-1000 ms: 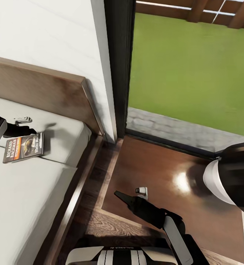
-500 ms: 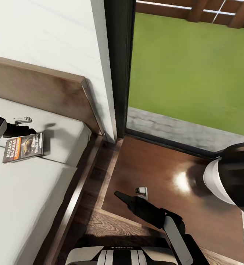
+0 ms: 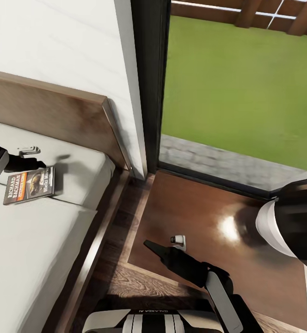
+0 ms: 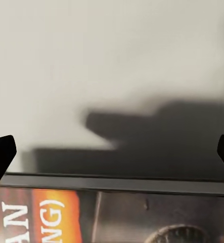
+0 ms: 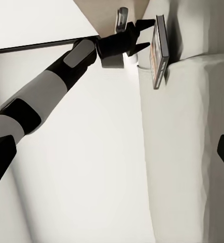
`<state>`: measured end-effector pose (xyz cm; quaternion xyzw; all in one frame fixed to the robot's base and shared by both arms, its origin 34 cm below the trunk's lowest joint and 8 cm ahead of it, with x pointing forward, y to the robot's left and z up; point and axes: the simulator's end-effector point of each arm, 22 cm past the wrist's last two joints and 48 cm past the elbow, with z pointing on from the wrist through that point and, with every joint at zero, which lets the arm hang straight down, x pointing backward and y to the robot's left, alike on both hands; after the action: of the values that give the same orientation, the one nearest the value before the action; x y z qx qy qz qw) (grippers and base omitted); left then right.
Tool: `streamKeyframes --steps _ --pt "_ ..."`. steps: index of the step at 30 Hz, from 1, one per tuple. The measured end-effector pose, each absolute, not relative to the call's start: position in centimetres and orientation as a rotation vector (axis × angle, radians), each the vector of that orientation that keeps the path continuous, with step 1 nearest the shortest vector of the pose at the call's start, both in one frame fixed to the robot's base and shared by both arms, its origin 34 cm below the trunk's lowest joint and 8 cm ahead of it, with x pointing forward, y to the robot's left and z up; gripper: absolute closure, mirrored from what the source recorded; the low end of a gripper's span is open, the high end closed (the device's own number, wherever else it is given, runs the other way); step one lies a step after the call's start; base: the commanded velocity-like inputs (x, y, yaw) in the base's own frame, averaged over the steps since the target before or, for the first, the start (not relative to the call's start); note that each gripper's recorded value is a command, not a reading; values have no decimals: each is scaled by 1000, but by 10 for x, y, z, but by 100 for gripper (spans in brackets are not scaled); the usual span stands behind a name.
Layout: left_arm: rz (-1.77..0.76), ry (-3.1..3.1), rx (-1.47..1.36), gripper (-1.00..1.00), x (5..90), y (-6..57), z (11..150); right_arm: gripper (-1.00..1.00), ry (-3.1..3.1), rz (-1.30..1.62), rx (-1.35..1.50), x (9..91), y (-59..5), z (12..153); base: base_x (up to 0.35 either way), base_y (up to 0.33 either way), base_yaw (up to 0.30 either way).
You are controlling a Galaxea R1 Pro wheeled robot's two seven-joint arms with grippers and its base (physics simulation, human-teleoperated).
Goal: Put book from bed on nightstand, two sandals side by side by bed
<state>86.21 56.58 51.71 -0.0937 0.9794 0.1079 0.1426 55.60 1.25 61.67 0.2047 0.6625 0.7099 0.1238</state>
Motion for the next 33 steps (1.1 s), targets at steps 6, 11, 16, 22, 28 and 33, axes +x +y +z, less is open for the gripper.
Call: streamKeyframes --steps 6,11,16,22,28,33 --pt "309 2819 -265 -100 864 565 517 -100 1932 2070 597 556 13 617 0 0 0" --pt "312 2817 -263 -100 864 566 518 -100 1931 2069 597 556 12 617 0 0 0" --pt "313 2817 -263 -100 864 567 518 -100 1931 2070 598 556 12 617 0 0 0" --pt "313 2818 -264 -100 863 567 518 -100 1931 2070 597 556 13 617 0 0 0" --pt "314 2818 -264 -100 863 567 518 -100 1931 2070 597 556 13 617 0 0 0" --pt "315 2818 -265 -100 863 568 518 -100 1931 2070 598 556 12 617 0 0 0"
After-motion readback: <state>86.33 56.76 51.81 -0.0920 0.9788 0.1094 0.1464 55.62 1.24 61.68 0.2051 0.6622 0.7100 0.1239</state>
